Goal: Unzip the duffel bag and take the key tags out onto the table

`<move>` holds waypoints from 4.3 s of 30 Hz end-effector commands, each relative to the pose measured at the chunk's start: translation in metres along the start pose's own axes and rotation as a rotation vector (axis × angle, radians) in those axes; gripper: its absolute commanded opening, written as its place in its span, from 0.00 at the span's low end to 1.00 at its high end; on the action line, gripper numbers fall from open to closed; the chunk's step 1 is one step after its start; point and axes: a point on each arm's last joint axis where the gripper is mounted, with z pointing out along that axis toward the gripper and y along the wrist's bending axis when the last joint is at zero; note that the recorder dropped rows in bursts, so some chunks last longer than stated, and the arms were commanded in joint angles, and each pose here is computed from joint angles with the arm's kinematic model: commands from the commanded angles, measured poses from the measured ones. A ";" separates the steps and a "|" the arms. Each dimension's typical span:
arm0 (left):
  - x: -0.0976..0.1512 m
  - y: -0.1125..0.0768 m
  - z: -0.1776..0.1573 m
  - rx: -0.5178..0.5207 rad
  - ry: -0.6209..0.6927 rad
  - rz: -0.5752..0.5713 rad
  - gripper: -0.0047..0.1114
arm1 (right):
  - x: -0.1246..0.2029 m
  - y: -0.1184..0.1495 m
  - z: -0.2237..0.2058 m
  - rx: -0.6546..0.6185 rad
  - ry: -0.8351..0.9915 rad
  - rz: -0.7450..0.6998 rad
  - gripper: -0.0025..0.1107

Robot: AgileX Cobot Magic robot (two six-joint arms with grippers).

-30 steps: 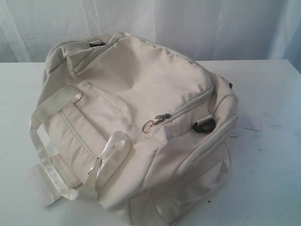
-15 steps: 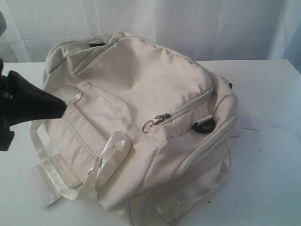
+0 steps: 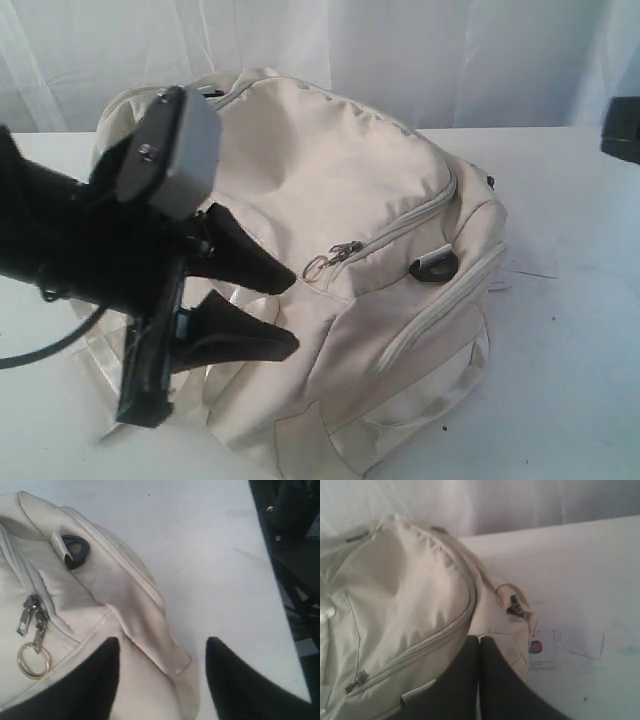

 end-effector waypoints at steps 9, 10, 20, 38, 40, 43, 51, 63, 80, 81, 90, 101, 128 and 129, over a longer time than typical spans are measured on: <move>0.005 0.002 0.080 -0.182 0.105 0.068 0.67 | -0.031 0.005 0.034 -0.044 0.172 -0.134 0.02; 0.008 0.003 0.086 -0.192 0.120 0.055 0.65 | -0.031 0.005 0.034 -0.045 0.172 -0.136 0.02; 0.016 -0.003 0.082 -0.157 0.167 0.120 0.04 | -0.029 0.007 0.034 -0.067 0.187 -0.139 0.02; 0.043 -0.041 0.002 -0.032 0.444 0.059 0.04 | -0.025 0.102 0.067 -0.503 0.488 -0.401 0.02; 0.043 -0.041 0.001 -0.039 0.442 0.031 0.07 | -0.018 0.115 0.074 -0.548 0.514 -0.453 0.02; 0.042 -0.041 0.001 -0.042 0.429 0.017 0.22 | -0.007 0.129 0.086 -0.595 0.552 -0.520 0.03; 0.026 -0.042 -0.016 -0.095 0.385 0.002 0.72 | 0.011 0.150 0.102 -0.654 0.517 -0.716 0.35; 0.050 -0.044 -0.035 -0.243 0.597 -0.135 0.41 | 0.063 0.187 0.131 -0.532 0.530 -1.140 0.52; 0.053 -0.044 -0.034 -0.243 0.597 -0.135 0.41 | 0.087 0.201 0.140 -0.561 0.570 -1.150 0.51; 0.053 -0.044 -0.034 -0.242 0.597 -0.137 0.41 | 0.089 0.202 0.141 -0.562 0.575 -1.159 0.51; 0.052 -0.045 -0.034 -0.243 0.595 -0.136 0.41 | 0.091 0.203 0.144 -0.554 0.562 -1.156 0.28; 0.052 -0.045 -0.034 -0.243 0.595 -0.136 0.41 | 0.080 0.200 0.128 -0.555 0.569 -1.167 0.14; 0.052 -0.045 -0.034 -0.241 0.592 -0.141 0.41 | 0.083 0.202 0.137 -0.551 0.538 -1.159 0.29; 0.052 -0.045 -0.034 -0.241 0.592 -0.141 0.41 | 0.084 0.202 0.138 -0.550 0.542 -1.159 0.29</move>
